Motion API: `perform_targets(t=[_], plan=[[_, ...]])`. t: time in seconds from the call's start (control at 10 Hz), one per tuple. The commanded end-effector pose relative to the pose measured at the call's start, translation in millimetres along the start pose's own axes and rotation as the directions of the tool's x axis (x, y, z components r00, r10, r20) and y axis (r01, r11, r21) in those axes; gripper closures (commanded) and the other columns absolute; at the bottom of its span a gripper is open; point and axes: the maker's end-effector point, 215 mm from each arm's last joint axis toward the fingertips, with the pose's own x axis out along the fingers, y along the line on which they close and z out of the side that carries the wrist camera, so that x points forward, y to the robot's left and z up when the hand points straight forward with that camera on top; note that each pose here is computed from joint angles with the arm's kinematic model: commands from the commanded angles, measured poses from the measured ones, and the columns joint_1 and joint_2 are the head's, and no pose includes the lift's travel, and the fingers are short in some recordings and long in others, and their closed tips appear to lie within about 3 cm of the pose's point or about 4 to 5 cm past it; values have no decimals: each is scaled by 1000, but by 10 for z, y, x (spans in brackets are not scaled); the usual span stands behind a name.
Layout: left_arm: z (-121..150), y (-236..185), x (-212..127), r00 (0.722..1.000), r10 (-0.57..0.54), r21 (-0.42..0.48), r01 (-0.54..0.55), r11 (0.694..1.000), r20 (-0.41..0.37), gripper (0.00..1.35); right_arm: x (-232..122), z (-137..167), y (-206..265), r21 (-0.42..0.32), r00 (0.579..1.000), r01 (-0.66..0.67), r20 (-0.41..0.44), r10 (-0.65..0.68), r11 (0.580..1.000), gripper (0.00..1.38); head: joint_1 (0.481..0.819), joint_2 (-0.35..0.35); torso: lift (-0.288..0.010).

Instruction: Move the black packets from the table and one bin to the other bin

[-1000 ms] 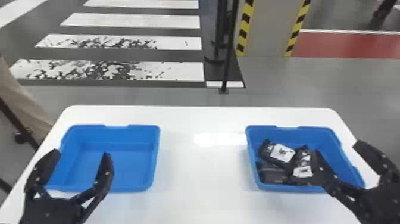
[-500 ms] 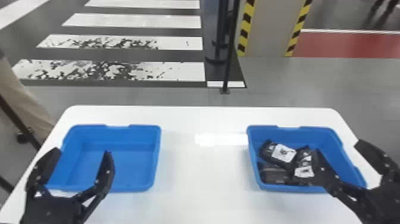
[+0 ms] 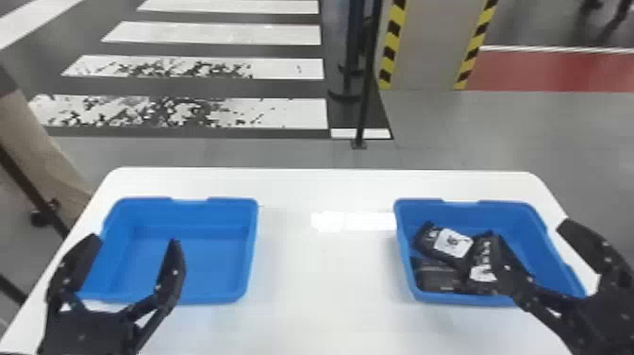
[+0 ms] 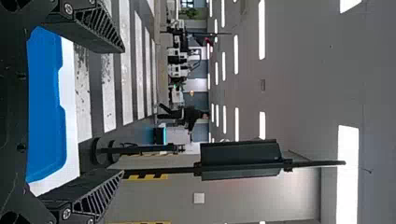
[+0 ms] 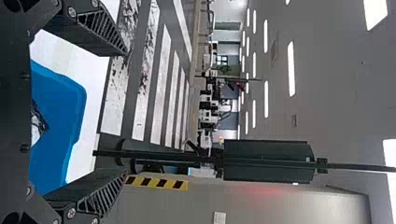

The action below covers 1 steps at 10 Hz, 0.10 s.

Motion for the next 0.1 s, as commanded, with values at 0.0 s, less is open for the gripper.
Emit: perform_targets(t=[0.0], plan=[[3,-1,-4,1000,2,-2,-2,1000,0,117,17,-47,22,6,1000,-5,-4,5,1000,133,695,-20,-110]])
